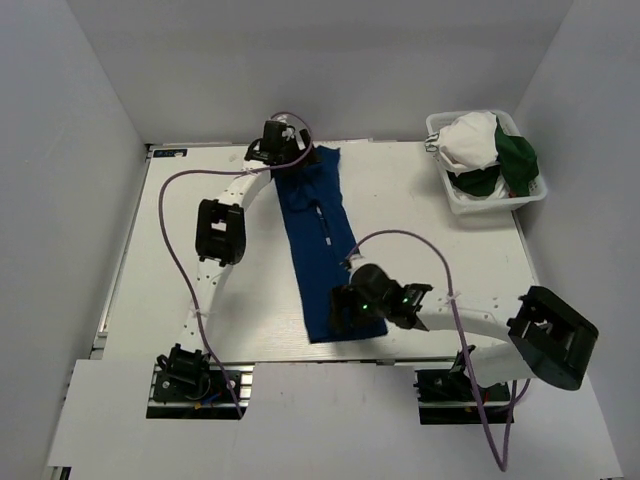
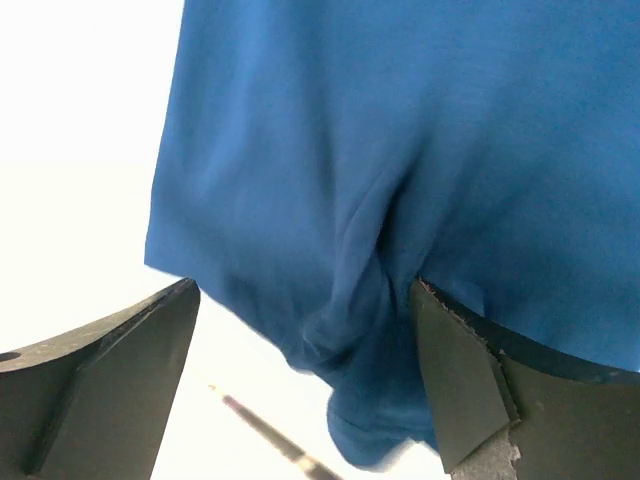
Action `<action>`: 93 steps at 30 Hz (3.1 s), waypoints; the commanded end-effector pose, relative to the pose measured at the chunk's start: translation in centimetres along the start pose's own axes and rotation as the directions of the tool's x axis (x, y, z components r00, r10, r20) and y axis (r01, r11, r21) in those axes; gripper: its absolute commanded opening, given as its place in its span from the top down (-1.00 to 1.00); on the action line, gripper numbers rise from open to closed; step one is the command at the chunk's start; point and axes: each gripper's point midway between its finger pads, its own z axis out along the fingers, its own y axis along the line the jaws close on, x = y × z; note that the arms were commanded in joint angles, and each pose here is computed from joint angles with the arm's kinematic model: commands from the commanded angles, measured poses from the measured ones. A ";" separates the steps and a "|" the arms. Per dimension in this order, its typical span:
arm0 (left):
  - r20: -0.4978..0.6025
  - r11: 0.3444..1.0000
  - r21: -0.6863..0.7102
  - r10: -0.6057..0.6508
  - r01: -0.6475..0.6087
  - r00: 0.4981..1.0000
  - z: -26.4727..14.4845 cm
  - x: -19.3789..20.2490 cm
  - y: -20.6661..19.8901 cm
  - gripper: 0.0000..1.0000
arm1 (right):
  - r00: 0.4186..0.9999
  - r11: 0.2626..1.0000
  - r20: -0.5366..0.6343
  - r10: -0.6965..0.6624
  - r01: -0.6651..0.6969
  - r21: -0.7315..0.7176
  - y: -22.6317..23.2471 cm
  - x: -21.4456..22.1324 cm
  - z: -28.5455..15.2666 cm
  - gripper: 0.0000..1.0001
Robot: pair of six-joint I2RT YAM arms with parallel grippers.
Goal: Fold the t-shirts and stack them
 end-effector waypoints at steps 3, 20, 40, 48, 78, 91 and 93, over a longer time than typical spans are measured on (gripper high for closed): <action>-0.051 0.976 0.219 0.009 0.002 0.999 3.9 5.3 -3.4 -1.00 | 0.895 0.970 -0.374 -0.244 0.219 -0.111 3.2 10.6 -1.0 -0.81; 0.261 0.982 0.184 -0.006 -0.043 0.965 -3.7 -8.0 -8.1 -1.00 | 0.936 0.930 0.031 -0.350 0.352 -0.104 9.6 0.6 -5.7 -0.81; -0.051 0.992 0.129 0.014 -0.007 0.999 -31.1 11.3 -4.7 -1.00 | 0.980 0.978 0.065 0.189 -0.194 0.075 0.2 4.3 -8.5 -0.81; -0.328 0.991 0.027 -0.115 0.130 0.938 -36.1 27.5 1.4 -1.00 | 0.985 0.981 0.029 0.168 -0.170 0.095 -0.3 4.1 -5.2 -0.81; -0.550 0.988 -0.113 0.029 -0.108 0.835 -34.2 36.2 0.2 1.00 | 0.984 0.985 -0.064 0.167 -0.169 -0.032 -0.2 4.5 -4.9 1.00; -0.492 0.994 -0.090 0.011 -0.064 0.870 -35.9 33.9 -2.2 1.00 | 0.985 0.988 -0.091 0.147 -0.141 0.070 -1.2 4.2 -7.4 1.00; -0.481 0.994 -0.088 0.013 -0.063 0.877 -35.6 33.9 -2.1 1.00 | 0.987 0.988 -0.064 0.144 -0.140 0.067 -1.3 3.7 -7.0 1.00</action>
